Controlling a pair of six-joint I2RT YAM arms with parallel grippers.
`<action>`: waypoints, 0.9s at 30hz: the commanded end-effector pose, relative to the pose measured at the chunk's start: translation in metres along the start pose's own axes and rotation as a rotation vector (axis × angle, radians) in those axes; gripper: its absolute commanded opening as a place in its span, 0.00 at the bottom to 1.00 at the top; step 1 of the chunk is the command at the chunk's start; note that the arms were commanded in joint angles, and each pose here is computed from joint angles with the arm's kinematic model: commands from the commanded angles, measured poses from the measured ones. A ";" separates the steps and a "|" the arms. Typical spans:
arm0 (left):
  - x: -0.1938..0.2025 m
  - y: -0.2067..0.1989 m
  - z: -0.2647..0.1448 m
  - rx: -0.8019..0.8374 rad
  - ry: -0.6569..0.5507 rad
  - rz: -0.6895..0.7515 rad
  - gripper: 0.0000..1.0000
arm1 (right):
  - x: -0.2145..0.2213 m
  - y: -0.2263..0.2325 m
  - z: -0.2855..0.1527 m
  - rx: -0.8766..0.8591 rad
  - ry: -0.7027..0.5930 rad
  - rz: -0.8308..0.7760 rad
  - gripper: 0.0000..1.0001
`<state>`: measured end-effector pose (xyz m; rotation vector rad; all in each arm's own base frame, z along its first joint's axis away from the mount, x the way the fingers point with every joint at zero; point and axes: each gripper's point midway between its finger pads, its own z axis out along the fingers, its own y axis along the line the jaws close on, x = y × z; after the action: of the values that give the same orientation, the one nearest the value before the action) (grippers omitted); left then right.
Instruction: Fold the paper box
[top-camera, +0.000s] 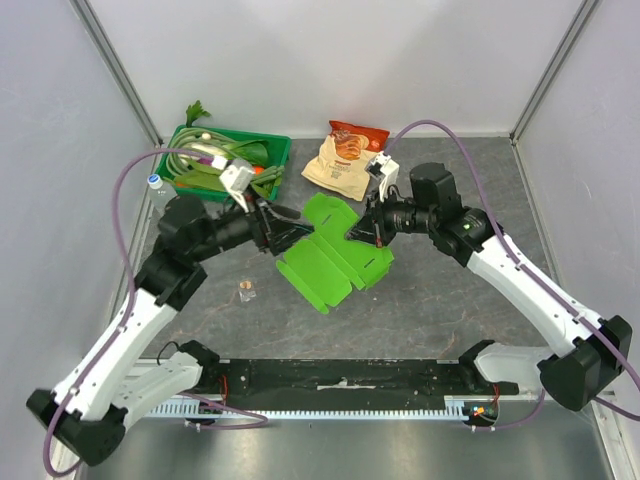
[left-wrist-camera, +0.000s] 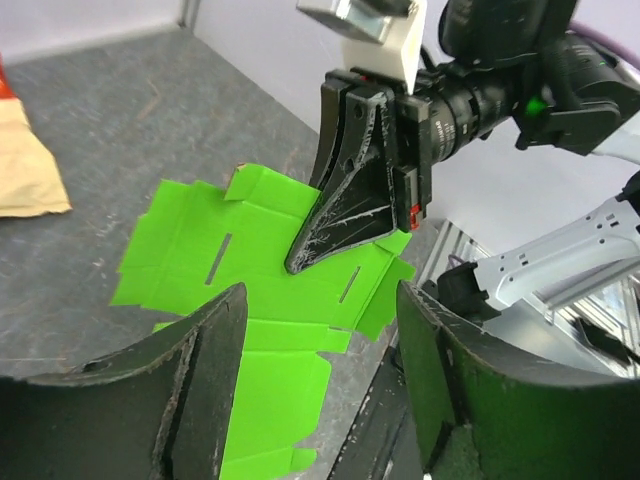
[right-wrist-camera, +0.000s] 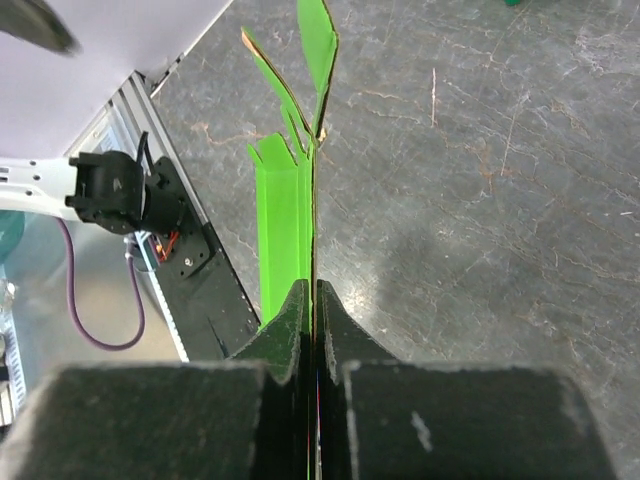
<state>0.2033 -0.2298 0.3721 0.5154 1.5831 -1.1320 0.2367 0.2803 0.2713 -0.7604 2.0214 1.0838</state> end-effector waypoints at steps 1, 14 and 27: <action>-0.024 -0.017 0.024 0.073 -0.013 0.040 0.69 | -0.021 0.007 -0.007 0.012 -0.098 0.032 0.00; -0.034 0.007 0.048 0.136 0.175 0.074 0.49 | 0.004 0.063 -0.022 -0.330 -0.032 -0.178 0.00; 0.022 -0.035 0.010 0.676 0.352 -0.077 0.45 | 0.013 0.104 -0.027 -0.531 -0.015 -0.294 0.00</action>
<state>0.2086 -0.2613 0.3458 0.9709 1.6524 -1.6039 0.1517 0.2988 0.3030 -1.1952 1.6649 1.4268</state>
